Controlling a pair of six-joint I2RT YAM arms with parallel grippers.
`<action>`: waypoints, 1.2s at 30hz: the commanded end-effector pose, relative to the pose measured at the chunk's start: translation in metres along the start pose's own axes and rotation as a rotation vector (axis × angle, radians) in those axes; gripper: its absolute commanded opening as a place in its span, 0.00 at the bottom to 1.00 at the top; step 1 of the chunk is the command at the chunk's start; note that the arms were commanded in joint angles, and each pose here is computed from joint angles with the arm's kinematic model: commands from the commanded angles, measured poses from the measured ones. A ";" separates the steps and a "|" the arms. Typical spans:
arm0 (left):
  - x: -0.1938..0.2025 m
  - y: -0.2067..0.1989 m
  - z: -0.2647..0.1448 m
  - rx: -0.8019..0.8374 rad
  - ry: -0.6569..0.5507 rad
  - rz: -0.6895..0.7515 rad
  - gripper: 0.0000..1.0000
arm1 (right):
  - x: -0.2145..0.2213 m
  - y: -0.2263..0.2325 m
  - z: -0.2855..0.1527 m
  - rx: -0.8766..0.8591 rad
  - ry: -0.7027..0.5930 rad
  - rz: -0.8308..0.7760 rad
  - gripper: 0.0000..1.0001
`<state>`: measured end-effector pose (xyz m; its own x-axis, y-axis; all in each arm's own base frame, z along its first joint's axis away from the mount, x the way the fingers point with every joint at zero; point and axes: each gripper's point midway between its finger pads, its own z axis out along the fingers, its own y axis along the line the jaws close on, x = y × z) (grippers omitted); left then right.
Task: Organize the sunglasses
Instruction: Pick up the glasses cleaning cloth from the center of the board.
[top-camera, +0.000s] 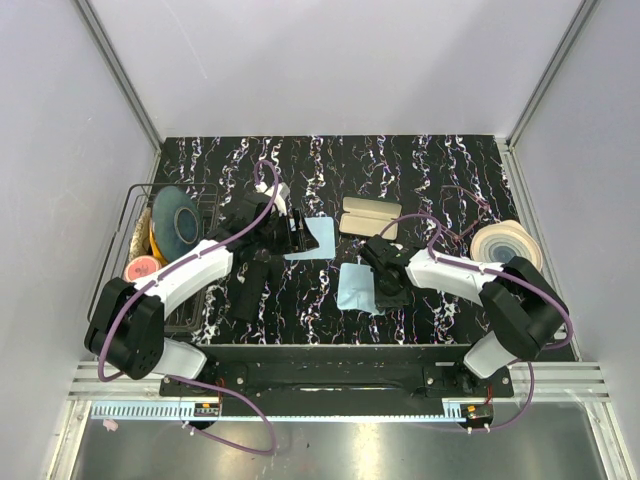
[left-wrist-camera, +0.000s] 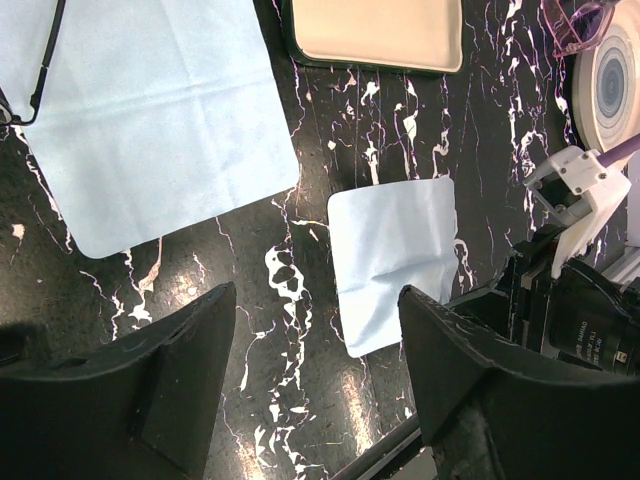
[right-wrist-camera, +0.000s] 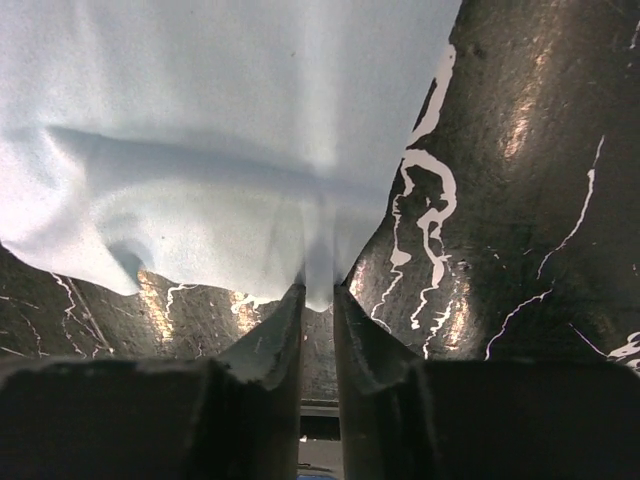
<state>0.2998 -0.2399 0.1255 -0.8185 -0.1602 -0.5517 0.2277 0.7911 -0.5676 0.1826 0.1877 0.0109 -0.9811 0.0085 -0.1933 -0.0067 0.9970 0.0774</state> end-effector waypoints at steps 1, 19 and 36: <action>-0.019 -0.014 0.001 0.043 -0.058 0.024 0.70 | -0.007 -0.008 0.009 0.043 -0.031 0.021 0.19; -0.015 -0.013 0.006 0.043 -0.036 0.020 0.70 | 0.005 -0.024 -0.007 0.061 0.009 -0.003 0.13; -0.013 -0.038 0.017 0.070 0.003 0.076 0.70 | -0.098 -0.048 -0.049 0.046 -0.265 0.193 0.71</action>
<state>0.2967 -0.2592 0.1177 -0.8393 -0.1051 -0.5335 0.2580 0.7867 -0.5608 0.2245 0.1433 0.0475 -0.9412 0.1718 -0.2908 0.1585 0.9850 0.0686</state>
